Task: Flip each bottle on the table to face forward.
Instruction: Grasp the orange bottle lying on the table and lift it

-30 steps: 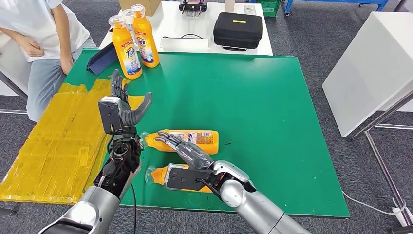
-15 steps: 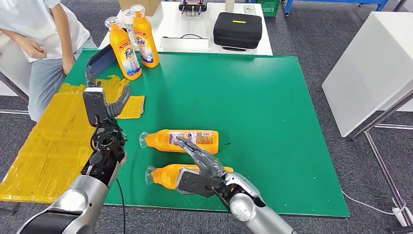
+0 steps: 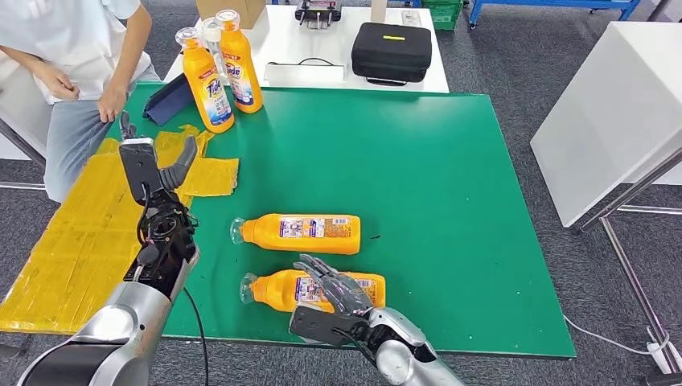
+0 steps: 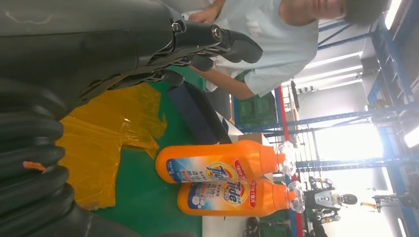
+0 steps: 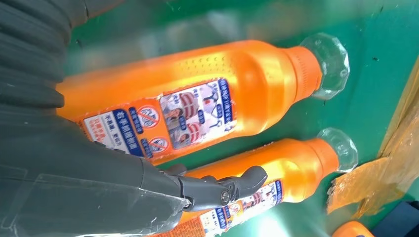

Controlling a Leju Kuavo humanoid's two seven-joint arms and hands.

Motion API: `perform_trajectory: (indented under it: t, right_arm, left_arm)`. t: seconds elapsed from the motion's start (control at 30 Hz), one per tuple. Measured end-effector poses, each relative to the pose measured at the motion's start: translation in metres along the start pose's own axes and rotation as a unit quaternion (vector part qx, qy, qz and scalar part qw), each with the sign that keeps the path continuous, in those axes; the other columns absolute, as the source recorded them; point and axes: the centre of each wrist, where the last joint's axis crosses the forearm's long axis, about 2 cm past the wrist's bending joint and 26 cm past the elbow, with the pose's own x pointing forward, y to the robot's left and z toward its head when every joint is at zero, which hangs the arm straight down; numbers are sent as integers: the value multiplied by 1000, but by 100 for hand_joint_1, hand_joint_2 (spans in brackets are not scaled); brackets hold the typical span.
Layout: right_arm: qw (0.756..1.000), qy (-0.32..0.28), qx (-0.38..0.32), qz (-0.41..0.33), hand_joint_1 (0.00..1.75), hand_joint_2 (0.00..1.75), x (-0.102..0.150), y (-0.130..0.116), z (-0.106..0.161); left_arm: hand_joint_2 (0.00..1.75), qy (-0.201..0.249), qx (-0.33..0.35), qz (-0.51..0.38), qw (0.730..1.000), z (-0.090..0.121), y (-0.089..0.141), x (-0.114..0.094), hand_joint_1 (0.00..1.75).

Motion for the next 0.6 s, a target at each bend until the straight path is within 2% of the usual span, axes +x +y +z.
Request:
perform_trajectory:
  t: [0.3, 0.6]
  right_arm:
    - [997, 27, 43, 51, 0, 175, -15, -1, 3]
    - [980, 82, 101, 152, 0, 175, -59, -39, 16]
  left_arm:
    - [175, 7, 4, 2, 1000, 3, 0, -3, 0]
    - [175, 17, 16, 10, 1000, 7, 0, -6, 0]
